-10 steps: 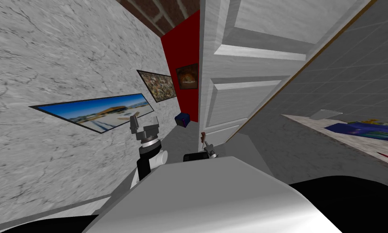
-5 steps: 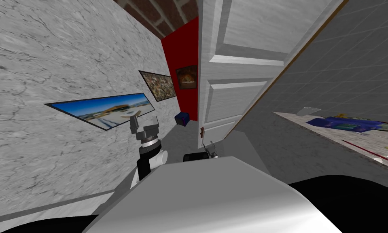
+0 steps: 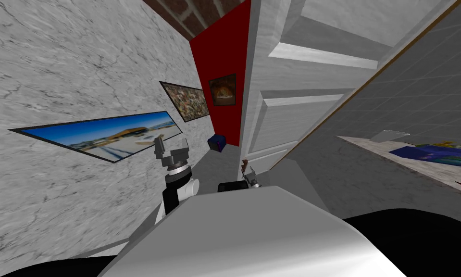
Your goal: Push the door open
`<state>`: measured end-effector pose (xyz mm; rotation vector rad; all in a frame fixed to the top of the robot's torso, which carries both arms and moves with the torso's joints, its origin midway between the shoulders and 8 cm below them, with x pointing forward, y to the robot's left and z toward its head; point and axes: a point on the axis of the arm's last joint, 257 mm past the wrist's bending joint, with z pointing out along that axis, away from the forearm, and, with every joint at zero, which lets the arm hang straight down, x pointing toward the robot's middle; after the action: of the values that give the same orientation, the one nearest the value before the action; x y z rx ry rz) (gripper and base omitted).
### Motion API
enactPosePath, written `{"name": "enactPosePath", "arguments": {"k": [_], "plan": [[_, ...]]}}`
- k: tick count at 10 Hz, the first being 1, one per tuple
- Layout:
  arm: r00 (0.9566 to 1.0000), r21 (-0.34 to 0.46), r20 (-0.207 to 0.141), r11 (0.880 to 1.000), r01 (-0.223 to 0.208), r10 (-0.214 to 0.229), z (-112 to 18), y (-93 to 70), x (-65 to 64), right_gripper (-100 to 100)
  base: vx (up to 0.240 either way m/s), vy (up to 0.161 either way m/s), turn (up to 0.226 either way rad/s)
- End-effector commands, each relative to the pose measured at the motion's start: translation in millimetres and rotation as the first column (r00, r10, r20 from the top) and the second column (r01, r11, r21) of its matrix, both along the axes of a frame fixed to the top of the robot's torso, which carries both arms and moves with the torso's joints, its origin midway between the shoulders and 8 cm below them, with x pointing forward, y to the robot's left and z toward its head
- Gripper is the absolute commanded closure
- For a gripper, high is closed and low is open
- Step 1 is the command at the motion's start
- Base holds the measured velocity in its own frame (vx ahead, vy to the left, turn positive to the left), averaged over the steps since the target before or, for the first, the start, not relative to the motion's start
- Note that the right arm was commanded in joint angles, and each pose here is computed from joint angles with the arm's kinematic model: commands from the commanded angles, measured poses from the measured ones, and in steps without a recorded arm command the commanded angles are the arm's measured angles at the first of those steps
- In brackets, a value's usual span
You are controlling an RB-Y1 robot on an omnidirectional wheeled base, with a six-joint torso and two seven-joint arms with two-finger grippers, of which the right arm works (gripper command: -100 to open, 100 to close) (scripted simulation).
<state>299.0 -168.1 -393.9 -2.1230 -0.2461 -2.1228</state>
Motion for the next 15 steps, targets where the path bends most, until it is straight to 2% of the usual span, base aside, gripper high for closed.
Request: {"name": "enactPosePath", "arguments": {"k": [1,2,3,8,9,12,13,15], "plan": [[1.0000,0.010,0.004,1.000,0.008,-0.008,2.4,4.3,6.1,-100,0.221,0.062,-0.011],[1.0000,0.006,0.004,1.000,0.004,-0.004,2.1,2.3,3.8,-100,0.099,0.027,0.000],[1.0000,0.006,0.004,1.000,0.004,-0.004,2.1,2.3,3.8,100,-0.007,-0.002,-0.001],[1.0000,0.006,0.004,1.000,0.004,-0.004,2.1,2.3,3.8,100,-0.023,-0.006,0.000],[0.9998,0.000,0.000,1.000,0.022,-0.022,1.0,-7.4,-2.8,-100,-0.090,0.028,-0.036],[0.9981,0.013,-0.002,0.998,0.061,-0.061,1.7,-15.3,-10.6,-100,-0.156,0.052,-0.040],[0.9986,0.010,-0.002,0.999,0.052,-0.052,1.7,-13.5,-8.6,-100,-0.078,0.036,-0.013],[0.9987,-0.003,-0.003,0.999,0.050,-0.050,0.7,-17.6,-5.1,-100,0.157,0.029,0.014]]}}
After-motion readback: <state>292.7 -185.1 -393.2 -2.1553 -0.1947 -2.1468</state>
